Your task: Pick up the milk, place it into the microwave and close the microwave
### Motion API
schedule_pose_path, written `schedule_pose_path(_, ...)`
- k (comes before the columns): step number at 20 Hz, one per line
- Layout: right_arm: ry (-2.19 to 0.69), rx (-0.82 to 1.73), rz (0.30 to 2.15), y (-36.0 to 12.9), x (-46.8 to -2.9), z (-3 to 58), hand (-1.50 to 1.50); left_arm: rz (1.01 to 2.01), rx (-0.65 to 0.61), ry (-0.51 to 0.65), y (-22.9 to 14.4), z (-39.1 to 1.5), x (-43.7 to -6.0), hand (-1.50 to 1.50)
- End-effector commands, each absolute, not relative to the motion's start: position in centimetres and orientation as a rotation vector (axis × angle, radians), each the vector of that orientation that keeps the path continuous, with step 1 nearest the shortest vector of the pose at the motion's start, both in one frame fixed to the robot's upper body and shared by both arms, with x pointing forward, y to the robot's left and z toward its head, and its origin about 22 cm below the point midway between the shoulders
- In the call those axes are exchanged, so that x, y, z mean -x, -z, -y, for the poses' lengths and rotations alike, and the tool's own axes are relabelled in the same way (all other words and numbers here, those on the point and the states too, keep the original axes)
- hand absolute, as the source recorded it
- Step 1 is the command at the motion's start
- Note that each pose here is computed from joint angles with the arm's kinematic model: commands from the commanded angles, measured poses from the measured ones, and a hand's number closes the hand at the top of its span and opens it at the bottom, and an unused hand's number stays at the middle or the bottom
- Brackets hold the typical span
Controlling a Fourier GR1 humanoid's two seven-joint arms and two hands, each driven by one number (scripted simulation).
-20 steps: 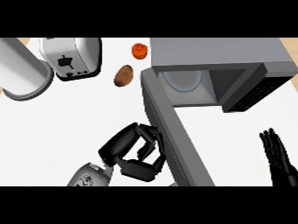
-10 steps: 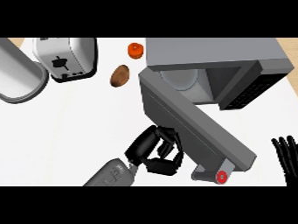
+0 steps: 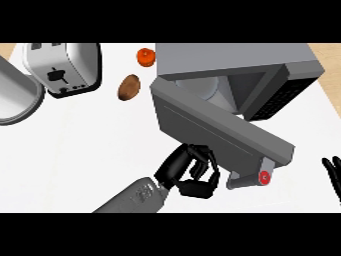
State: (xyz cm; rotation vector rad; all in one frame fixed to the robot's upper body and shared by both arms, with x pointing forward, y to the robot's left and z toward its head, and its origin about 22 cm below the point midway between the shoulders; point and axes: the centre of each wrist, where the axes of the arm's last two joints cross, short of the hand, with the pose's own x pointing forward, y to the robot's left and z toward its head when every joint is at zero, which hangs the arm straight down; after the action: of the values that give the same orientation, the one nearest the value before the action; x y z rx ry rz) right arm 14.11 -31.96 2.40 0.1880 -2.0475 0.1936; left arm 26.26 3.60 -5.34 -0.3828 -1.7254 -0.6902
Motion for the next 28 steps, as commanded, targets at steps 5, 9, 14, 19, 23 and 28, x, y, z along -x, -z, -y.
schedule_pose_path(5, -0.274, -0.303, 2.051, -5.4, -14.5, 31.0, -1.50, 1.800, 0.396, 0.547, 3.3, -1.4, -26.1, 1.50)
schedule_pose_path(9, -0.344, -0.287, 2.074, -7.3, -15.2, 31.7, -1.50, 1.847, 0.314, 0.430, 2.2, -1.3, -27.3, 1.50)
schedule_pose_path(14, -0.389, -0.241, 2.086, -8.7, -15.8, 32.9, -1.50, 1.844, 0.222, 0.290, 0.0, -0.9, -29.6, 1.50)
schedule_pose_path(19, -0.401, -0.245, 2.126, -9.9, -16.5, 33.2, -1.50, 1.828, 0.160, 0.250, -1.7, -0.2, -31.1, -1.50)
schedule_pose_path(23, -0.645, 0.117, 2.225, -14.6, -17.7, 35.7, 1.50, 1.783, 0.087, 0.206, -1.7, -0.5, -32.2, -1.50)
schedule_pose_path(28, -0.711, 0.211, 2.244, -16.2, -18.4, 35.9, 1.50, 1.799, 0.100, 0.075, -3.3, -0.4, -33.0, -1.50)
